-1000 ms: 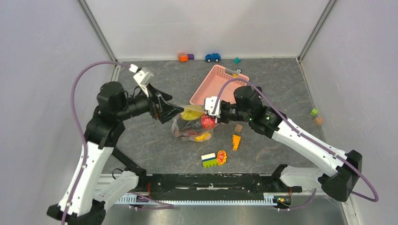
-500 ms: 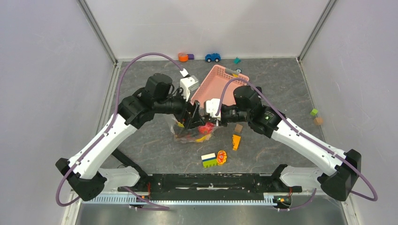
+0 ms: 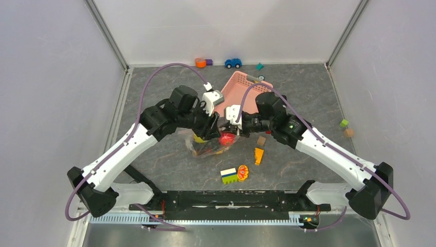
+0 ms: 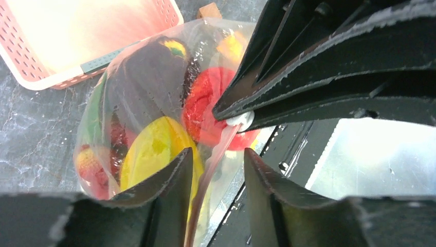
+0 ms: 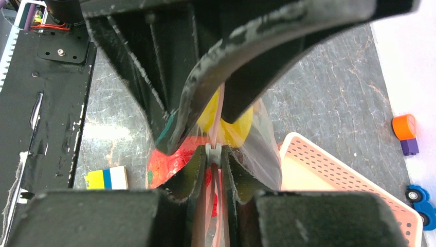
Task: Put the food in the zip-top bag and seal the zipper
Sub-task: Zip the zipper food storage bag at the center of the board.
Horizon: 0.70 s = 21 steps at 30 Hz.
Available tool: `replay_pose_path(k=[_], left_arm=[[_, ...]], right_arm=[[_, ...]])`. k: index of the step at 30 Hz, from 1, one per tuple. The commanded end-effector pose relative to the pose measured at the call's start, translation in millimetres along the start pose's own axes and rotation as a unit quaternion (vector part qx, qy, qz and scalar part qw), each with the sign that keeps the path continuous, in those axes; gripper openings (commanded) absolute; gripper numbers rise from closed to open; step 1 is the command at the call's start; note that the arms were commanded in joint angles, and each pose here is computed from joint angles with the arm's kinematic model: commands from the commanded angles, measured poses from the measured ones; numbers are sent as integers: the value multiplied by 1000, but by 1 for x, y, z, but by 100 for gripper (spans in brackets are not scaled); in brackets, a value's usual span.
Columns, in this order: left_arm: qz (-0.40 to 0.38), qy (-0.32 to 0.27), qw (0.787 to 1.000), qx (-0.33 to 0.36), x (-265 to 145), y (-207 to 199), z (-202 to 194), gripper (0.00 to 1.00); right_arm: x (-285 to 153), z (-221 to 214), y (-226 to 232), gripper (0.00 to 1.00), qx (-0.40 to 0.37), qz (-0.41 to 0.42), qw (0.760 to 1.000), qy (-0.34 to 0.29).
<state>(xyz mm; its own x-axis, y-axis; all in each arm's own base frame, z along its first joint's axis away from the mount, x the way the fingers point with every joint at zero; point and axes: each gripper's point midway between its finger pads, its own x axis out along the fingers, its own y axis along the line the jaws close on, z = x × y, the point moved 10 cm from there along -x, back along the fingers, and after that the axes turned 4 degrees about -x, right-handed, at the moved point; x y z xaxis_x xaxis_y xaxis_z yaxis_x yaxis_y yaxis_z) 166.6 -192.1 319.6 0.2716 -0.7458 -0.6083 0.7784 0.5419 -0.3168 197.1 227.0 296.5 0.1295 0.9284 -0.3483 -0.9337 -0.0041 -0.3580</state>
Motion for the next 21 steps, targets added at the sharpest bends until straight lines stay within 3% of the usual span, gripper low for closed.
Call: replay_pose_path(k=[1, 5, 21], left_arm=[[19, -7, 1000, 21, -10, 0, -6, 39], [28, -12, 999, 22, -13, 0, -6, 3], [104, -77, 991, 37, -29, 7, -8, 2]], right_arm=[[-11, 20, -16, 0, -21, -40, 999, -27], [-14, 20, -16, 0, -20, -43, 998, -28], [-32, 3, -27, 3, -26, -149, 987, 54]])
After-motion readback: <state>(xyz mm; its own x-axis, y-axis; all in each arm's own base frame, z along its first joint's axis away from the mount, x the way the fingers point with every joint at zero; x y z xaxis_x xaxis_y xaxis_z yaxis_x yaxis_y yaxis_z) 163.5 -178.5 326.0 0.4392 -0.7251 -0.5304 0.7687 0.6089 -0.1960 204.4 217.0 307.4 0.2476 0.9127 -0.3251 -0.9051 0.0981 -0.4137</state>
